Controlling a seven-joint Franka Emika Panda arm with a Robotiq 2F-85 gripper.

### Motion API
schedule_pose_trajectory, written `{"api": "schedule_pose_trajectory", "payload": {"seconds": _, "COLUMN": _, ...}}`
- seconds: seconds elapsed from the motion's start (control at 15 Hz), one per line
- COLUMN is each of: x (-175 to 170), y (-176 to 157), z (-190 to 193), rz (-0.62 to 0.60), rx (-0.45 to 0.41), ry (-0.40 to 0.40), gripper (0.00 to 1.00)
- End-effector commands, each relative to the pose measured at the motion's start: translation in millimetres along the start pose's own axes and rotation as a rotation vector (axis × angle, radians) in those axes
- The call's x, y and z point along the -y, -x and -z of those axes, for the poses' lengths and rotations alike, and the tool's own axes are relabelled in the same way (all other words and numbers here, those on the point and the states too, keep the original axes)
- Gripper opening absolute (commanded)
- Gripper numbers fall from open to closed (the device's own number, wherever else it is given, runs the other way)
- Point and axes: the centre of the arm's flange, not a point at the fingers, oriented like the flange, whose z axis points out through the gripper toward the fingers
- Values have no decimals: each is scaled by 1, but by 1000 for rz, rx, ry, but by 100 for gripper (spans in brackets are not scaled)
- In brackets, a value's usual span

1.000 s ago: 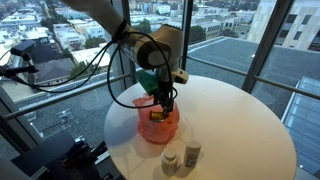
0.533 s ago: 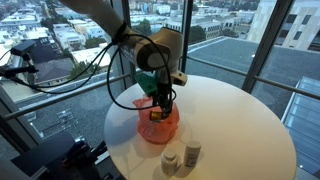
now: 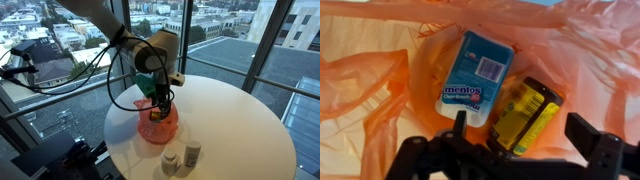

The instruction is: Remove the blue bottle from the plastic bag and put it on the table top

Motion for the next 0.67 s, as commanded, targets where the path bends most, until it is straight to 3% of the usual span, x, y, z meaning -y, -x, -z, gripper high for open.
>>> {"api": "schedule_pose_trajectory", "payload": {"seconds": 0.0, "x": 9, "y": 5, "z": -6, "rz": 9, "rx": -27, "ry": -10, "gripper": 100}}
{"api": "schedule_pose_trajectory", "payload": {"seconds": 0.6, "x": 16, "y": 5, "z": -14, "rz": 18, "rx": -45, "ry": -46, "gripper": 100}}
